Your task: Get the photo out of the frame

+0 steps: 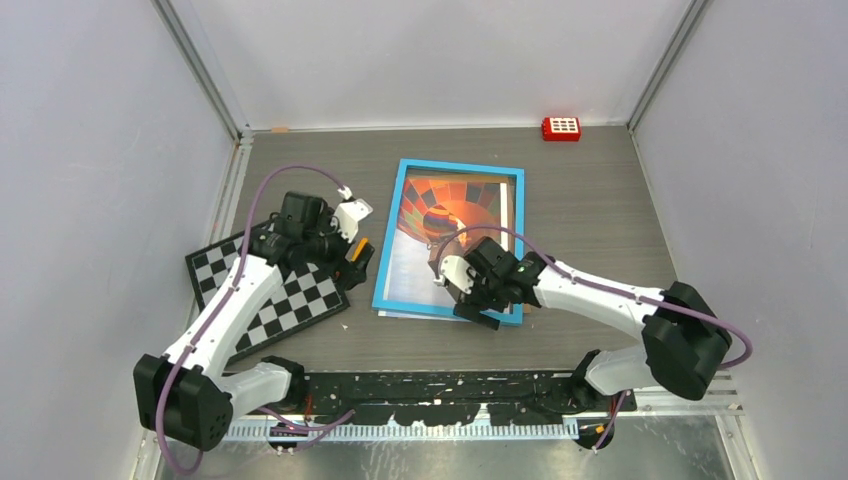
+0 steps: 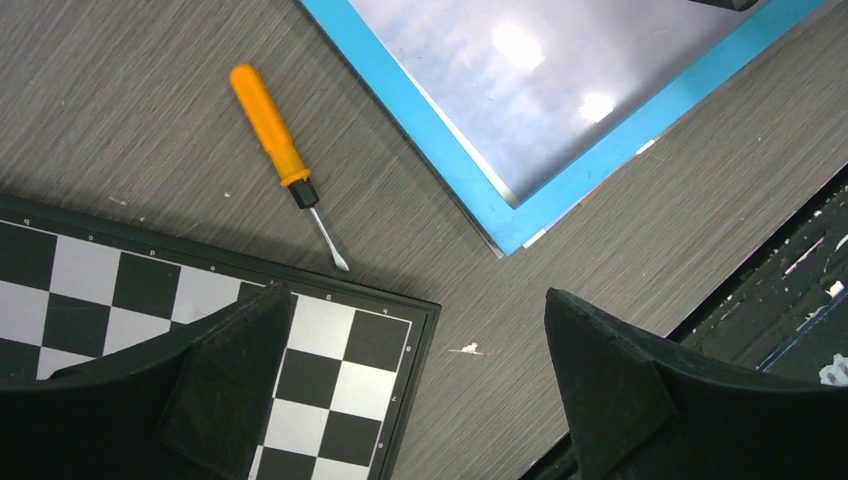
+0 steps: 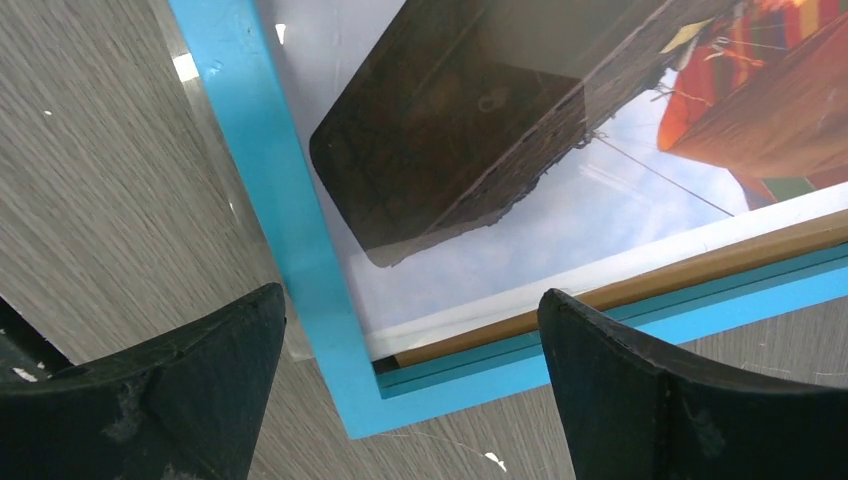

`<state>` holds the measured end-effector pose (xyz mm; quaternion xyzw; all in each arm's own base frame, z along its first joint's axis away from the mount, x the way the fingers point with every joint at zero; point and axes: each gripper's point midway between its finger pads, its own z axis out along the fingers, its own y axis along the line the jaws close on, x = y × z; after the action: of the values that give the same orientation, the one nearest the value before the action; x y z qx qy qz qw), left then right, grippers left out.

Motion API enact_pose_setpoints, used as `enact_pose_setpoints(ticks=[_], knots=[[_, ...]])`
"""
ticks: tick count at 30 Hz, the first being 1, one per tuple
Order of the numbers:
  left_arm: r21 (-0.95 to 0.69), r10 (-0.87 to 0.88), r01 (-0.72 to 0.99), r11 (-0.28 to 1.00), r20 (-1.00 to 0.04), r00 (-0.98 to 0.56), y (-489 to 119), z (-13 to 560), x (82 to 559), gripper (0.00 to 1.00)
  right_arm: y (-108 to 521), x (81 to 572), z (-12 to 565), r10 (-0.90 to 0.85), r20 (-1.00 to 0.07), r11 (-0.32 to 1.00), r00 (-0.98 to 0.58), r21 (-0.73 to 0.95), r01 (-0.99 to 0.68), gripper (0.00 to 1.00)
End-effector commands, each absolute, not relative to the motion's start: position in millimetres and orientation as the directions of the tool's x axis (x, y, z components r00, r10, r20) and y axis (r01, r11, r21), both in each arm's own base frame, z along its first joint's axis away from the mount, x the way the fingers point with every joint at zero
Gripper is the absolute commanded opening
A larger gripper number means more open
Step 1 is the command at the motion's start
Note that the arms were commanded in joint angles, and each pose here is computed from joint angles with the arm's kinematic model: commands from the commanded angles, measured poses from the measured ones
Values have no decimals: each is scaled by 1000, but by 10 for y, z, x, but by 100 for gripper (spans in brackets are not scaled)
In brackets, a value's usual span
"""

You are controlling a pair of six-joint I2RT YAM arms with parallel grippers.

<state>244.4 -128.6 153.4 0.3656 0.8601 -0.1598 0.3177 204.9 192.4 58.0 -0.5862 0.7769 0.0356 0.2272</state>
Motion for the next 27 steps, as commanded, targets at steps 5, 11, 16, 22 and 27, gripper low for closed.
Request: enact_pose_setpoints(ticks=[5, 11, 16, 22, 27], knots=[[-12, 536, 742, 670, -684, -495, -1304, 1497, 2520, 100, 2034, 1902, 489, -891, -425, 280, -160, -236, -931, 100], [-3, 549, 730, 683, -657, -516, -1241, 1436, 2501, 100, 2001, 1903, 232, -912, -368, 295, -181, -281, -913, 100], [-1, 573, 771, 637, -669, -474, -1262, 1435, 2379, 100, 1956, 2065, 211, -924, -328, 318, -199, -365, -875, 94], [70, 661, 865, 496, -677, -324, -1302, 1341, 2202, 97, 1904, 2169, 307, -927, -324, 321, -188, -429, -844, 83], [117, 710, 924, 364, -677, -194, -1392, 1246, 2039, 92, 1904, 2234, 386, -924, -336, 330, -183, -459, -825, 82]])
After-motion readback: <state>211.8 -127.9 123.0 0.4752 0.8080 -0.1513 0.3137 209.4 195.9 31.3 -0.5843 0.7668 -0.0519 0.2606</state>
